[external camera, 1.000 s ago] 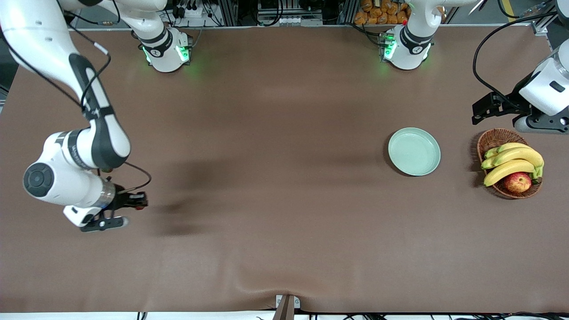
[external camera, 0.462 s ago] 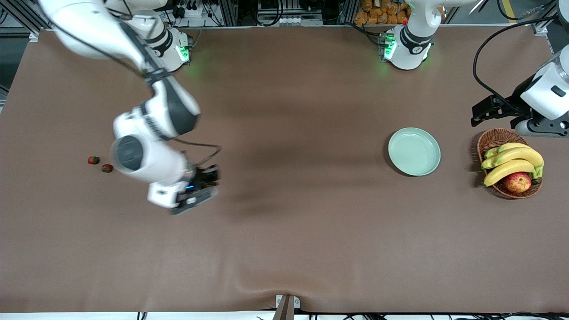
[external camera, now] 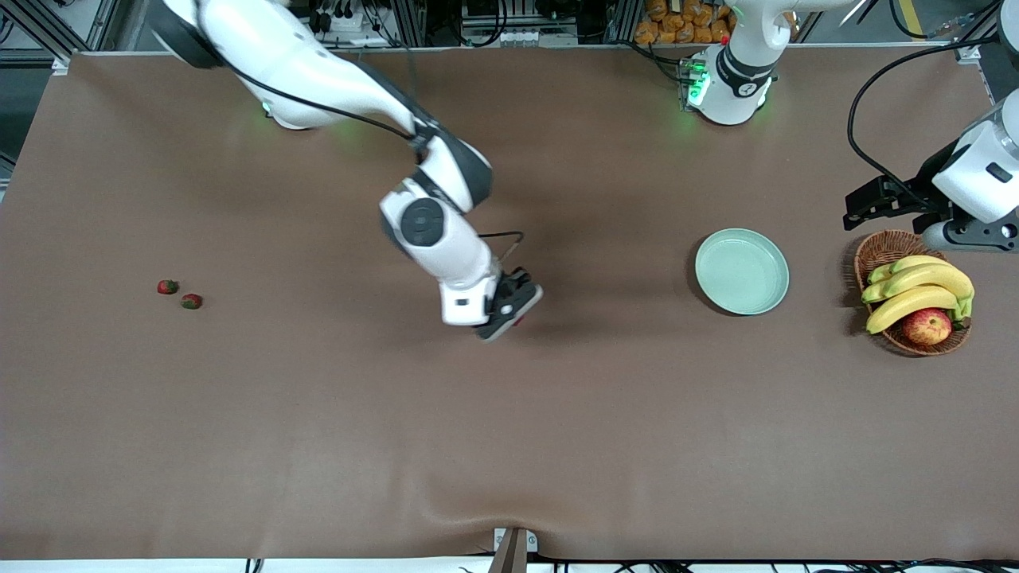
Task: Collect all strawberries into plate
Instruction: 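Carry the strawberry with the right gripper toward the plate, then set the strawberry down with the right gripper while the left gripper approaches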
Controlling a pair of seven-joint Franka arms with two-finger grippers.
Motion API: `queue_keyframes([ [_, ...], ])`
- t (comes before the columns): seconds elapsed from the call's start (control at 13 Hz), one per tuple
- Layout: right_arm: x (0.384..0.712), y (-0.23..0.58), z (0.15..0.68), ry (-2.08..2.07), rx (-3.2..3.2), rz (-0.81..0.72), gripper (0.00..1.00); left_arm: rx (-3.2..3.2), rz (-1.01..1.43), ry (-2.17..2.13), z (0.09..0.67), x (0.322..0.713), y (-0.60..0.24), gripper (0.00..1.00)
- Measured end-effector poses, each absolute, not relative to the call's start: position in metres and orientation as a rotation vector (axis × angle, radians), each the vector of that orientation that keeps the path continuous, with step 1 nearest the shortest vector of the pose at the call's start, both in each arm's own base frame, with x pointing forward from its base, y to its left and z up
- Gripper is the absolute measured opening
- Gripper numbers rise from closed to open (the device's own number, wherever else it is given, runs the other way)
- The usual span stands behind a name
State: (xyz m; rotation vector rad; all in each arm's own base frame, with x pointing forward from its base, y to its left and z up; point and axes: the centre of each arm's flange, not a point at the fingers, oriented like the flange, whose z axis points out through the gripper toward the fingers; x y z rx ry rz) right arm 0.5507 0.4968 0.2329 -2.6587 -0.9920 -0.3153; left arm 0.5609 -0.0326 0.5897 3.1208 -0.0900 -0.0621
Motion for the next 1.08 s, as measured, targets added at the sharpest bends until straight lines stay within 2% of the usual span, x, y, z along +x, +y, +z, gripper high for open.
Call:
queue_keyframes([
  [0.15,0.532,0.518,0.200,-1.047,-2.656,-0.326,0.35,3.120,-0.078,-0.089,0.584,0.563,-0.032,1.00],
  [0.38,0.520,0.536,0.190,-1.062,-2.661,-0.325,0.35,3.119,-0.107,-0.090,0.574,0.568,-0.033,1.00],
  [0.85,0.519,0.537,0.179,-1.061,-2.671,-0.312,0.35,3.112,-0.175,-0.127,0.549,0.577,-0.047,1.00],
  [0.92,0.520,0.536,0.178,-1.059,-2.675,-0.314,0.41,3.112,-0.177,-0.129,0.548,0.577,-0.047,1.00],
  [1.08,0.522,0.536,0.180,-1.054,-2.672,-0.330,0.64,3.112,-0.184,-0.129,0.546,0.578,-0.048,1.00],
])
